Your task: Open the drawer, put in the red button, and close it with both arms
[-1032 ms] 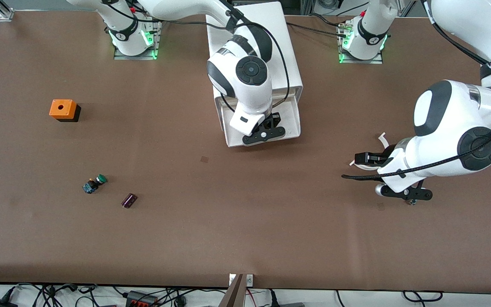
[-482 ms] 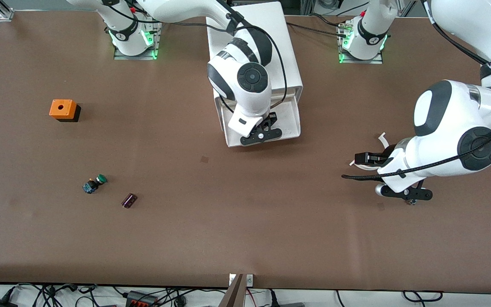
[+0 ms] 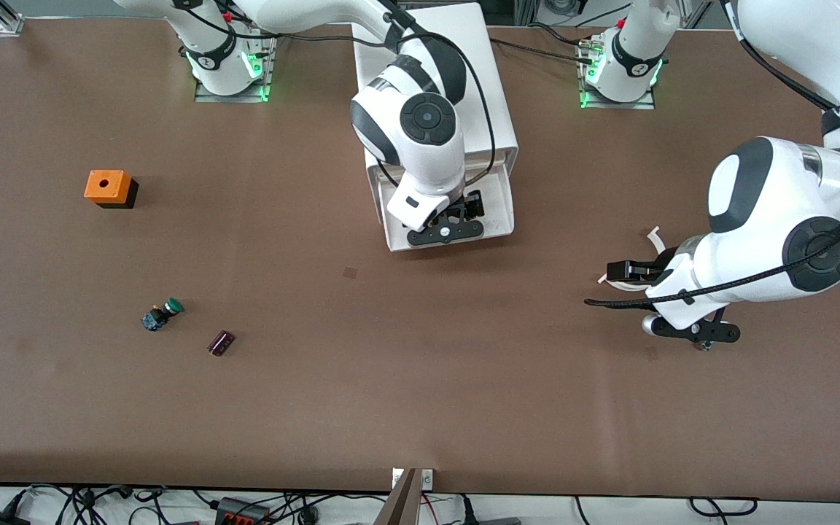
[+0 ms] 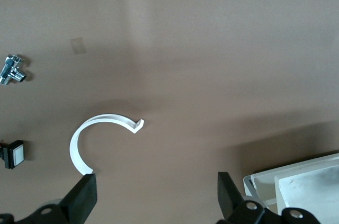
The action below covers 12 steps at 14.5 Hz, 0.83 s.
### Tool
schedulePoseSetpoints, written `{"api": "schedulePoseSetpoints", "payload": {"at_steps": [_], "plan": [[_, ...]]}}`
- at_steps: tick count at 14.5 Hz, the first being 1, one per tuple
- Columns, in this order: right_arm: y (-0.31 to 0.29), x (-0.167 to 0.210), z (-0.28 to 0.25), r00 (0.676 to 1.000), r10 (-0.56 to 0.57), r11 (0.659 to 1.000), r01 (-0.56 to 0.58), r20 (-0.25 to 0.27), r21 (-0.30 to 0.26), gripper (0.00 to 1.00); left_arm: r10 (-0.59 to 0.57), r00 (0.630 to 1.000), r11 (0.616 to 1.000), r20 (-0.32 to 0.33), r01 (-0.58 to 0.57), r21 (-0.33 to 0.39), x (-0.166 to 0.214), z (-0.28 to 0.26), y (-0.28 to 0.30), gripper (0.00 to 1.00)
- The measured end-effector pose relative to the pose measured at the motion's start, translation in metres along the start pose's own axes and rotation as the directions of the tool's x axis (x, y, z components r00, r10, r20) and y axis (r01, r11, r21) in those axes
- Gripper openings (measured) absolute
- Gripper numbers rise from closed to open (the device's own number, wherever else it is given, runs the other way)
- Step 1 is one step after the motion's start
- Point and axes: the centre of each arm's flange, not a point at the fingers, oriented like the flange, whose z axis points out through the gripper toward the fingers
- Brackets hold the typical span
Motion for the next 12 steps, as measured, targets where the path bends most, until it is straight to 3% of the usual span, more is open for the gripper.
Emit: {"api": "schedulePoseSetpoints", "payload": {"at_steps": [4, 7, 12], "plan": [[0.092, 0.066, -0.057, 0.986, 0.143, 0.99, -0.144, -0.083, 0.0, 1.0, -0.073, 0.995, 0.997, -0.063, 0.072, -0.015, 0.004, 0.005, 0.029, 1.0], [0.18, 0.1, -0.092, 0.976, 0.208, 0.977, -0.211, -0.069, -0.037, 1.0, -0.138, 0.984, 0.99, -0.114, 0.135, -0.035, 0.01, 0.041, 0.067, 1.0], [0.337, 0.136, -0.126, 0.991, 0.135, 0.988, -0.137, -0.024, -0.076, 1.0, -0.218, 0.967, 0.976, -0.13, 0.213, -0.05, -0.008, 0.105, 0.17, 1.0]]}}
